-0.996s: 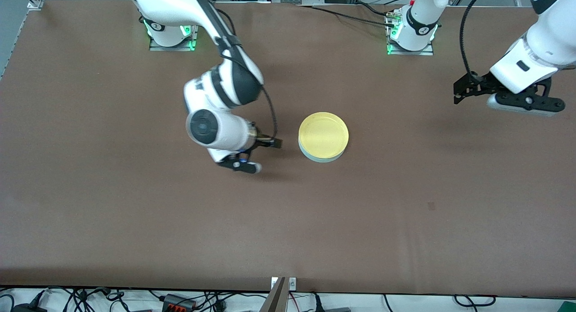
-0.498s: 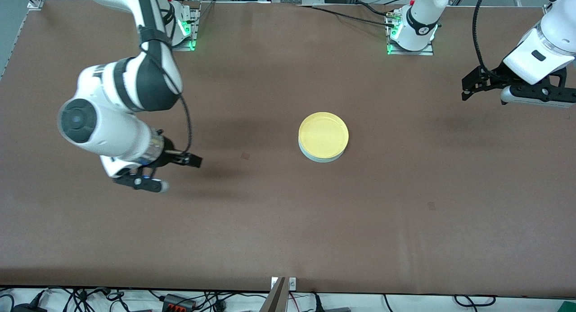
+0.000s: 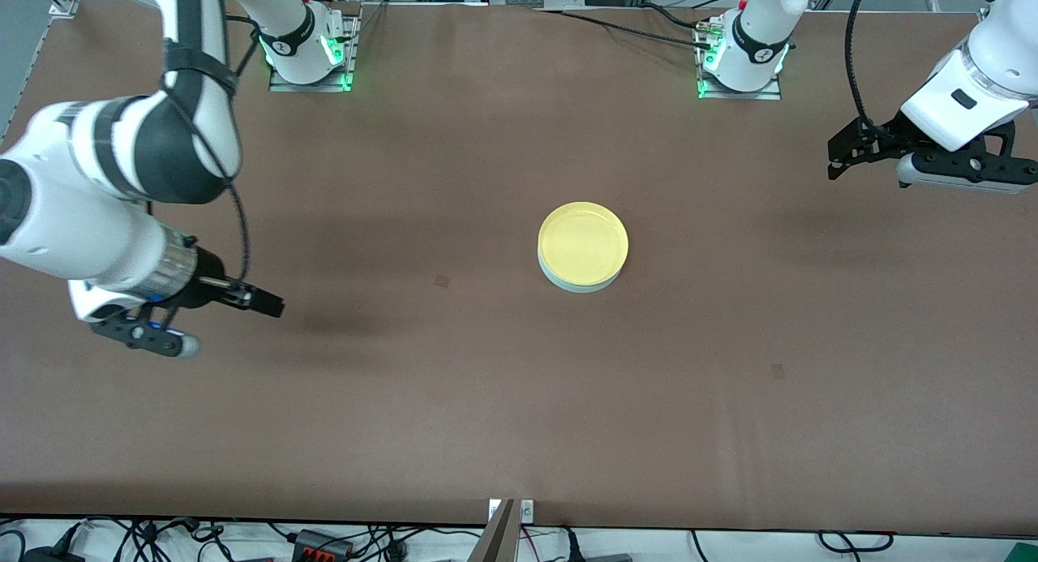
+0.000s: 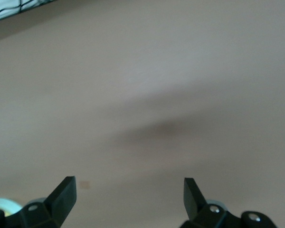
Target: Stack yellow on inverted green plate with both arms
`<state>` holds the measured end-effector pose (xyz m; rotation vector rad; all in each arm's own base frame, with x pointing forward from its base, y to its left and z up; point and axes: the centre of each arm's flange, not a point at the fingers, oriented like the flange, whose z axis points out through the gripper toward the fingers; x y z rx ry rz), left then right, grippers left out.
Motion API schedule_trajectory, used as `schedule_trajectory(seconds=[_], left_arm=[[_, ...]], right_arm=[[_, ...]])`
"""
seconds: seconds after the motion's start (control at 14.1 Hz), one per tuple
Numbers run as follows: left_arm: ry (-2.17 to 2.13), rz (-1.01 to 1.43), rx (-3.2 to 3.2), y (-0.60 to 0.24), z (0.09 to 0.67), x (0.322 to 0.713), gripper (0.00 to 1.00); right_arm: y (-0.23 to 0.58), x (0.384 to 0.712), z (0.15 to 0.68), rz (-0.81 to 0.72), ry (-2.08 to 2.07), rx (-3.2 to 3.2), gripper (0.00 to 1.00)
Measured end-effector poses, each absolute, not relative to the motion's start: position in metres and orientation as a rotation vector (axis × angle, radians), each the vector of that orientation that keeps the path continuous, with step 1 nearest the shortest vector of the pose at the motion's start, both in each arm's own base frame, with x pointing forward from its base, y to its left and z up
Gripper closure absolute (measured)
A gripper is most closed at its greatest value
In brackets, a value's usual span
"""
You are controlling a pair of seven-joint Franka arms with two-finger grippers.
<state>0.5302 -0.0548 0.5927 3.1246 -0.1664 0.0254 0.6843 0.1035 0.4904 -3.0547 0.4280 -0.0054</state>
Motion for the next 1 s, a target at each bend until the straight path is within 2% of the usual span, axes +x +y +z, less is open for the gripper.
schedule_trajectory(seconds=[0.43,0.71,1.0], left_arm=[[-0.163,0.017,3.125,-0.054,0.591,0.531,0.00],[-0.159,0.009,3.125,-0.052,0.589,0.532,0.00],[-0.160,0.011,3.125,-0.053,0.589,0.532,0.00]], right_arm=[[0.025,0.663,0.567,-0.133,0.334,-3.121,0.00],[-0.057,0.639,0.592,-0.146,0.292,-3.088,0.00],[-0.065,0.622,0.600,-0.099,0.255,-3.094,0.00]])
